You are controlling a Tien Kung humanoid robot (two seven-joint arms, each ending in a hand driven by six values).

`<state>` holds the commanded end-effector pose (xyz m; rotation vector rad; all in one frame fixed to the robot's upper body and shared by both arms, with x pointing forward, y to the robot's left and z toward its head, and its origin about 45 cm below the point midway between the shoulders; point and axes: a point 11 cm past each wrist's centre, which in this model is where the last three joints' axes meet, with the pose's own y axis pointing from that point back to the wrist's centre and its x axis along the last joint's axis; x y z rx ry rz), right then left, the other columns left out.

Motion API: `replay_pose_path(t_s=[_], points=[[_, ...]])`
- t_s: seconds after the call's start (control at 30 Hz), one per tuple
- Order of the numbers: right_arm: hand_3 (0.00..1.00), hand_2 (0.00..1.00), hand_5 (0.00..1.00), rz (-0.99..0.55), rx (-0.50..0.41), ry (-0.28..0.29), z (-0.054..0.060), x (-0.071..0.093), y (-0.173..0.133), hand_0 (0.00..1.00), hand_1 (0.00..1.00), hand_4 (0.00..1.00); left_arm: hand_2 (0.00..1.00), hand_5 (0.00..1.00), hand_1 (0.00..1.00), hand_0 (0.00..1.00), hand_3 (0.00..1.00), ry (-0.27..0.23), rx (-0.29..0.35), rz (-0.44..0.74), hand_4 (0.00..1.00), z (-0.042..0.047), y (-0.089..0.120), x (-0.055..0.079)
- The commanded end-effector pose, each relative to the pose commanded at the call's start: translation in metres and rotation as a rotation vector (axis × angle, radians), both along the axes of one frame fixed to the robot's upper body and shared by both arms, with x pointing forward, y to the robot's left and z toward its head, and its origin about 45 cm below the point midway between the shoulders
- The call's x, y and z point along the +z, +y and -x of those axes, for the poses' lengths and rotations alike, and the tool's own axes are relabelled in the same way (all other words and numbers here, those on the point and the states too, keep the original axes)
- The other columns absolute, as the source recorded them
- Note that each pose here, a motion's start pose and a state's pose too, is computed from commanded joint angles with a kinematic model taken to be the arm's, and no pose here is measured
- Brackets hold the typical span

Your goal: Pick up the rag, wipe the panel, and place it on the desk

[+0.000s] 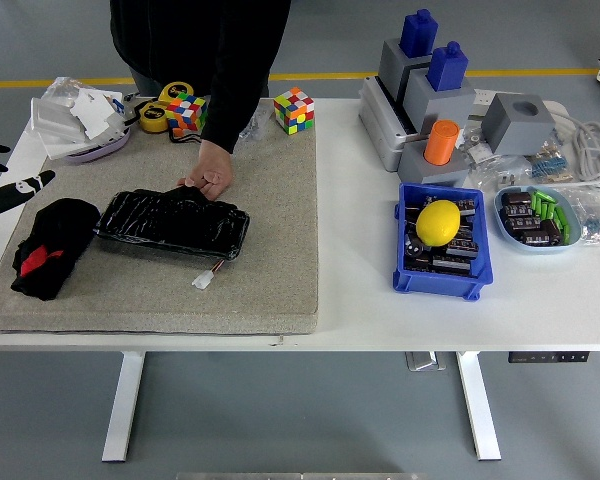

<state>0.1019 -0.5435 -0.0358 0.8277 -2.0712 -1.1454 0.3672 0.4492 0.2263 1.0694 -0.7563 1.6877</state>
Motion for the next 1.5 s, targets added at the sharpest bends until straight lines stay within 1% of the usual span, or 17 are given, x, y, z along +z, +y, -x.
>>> replay_pose_path(t_s=[0.13, 0.23, 0.43, 0.57, 0.73, 0.97, 1.13, 1.3, 1.5], points=[[0.624, 0.679, 0.594, -0.001, -0.001, -0.002, 0.000, 0.000, 0.000, 0.723, 0.652, 0.998, 0.631, 0.744, 0.583, 0.402, 0.755, -0.018, 0.010, 0.013, 0.998, 0.0012, 0.000, 0.013], [0.624, 0.679, 0.594, -0.001, -0.005, 0.000, 0.002, 0.000, -0.001, 0.723, 0.652, 0.998, 0.631, 0.744, 0.583, 0.402, 0.755, -0.028, 0.018, 0.026, 0.998, 0.0026, 0.000, 0.025], [0.624, 0.679, 0.595, -0.002, -0.007, 0.002, 0.004, 0.000, -0.001, 0.723, 0.652, 0.998, 0.632, 0.746, 0.583, 0.400, 0.755, -0.046, 0.024, 0.049, 0.998, 0.0041, -0.002, 0.042], [0.624, 0.679, 0.595, -0.005, -0.007, 0.003, 0.005, -0.001, 0.000, 0.724, 0.652, 0.998, 0.633, 0.745, 0.583, 0.397, 0.757, -0.059, 0.017, 0.063, 0.998, 0.0040, -0.006, 0.051], [0.624, 0.679, 0.595, -0.005, -0.007, 0.000, 0.004, -0.001, 0.000, 0.724, 0.652, 0.998, 0.636, 0.742, 0.582, 0.396, 0.759, -0.066, 0.007, 0.073, 0.998, 0.0032, -0.011, 0.056], [0.624, 0.679, 0.594, -0.006, -0.007, 0.000, 0.003, -0.001, 0.000, 0.724, 0.654, 0.998, 0.637, 0.743, 0.581, 0.393, 0.759, -0.081, 0.007, 0.084, 0.998, 0.0036, -0.011, 0.060], [0.625, 0.679, 0.595, -0.005, -0.005, 0.001, 0.003, -0.001, 0.000, 0.724, 0.653, 0.998, 0.637, 0.739, 0.582, 0.392, 0.759, -0.076, 0.012, 0.100, 0.998, 0.0054, -0.010, 0.061], [0.624, 0.679, 0.596, -0.007, -0.004, 0.001, 0.002, -0.002, 0.003, 0.724, 0.653, 0.998, 0.637, 0.739, 0.582, 0.390, 0.758, -0.100, 0.010, 0.136, 0.998, 0.0078, -0.009, 0.066], [0.624, 0.679, 0.596, -0.013, -0.003, 0.008, 0.003, -0.005, 0.006, 0.724, 0.654, 0.998, 0.636, 0.737, 0.581, 0.390, 0.759, -0.109, 0.020, 0.153, 0.998, 0.0108, -0.005, 0.068]])
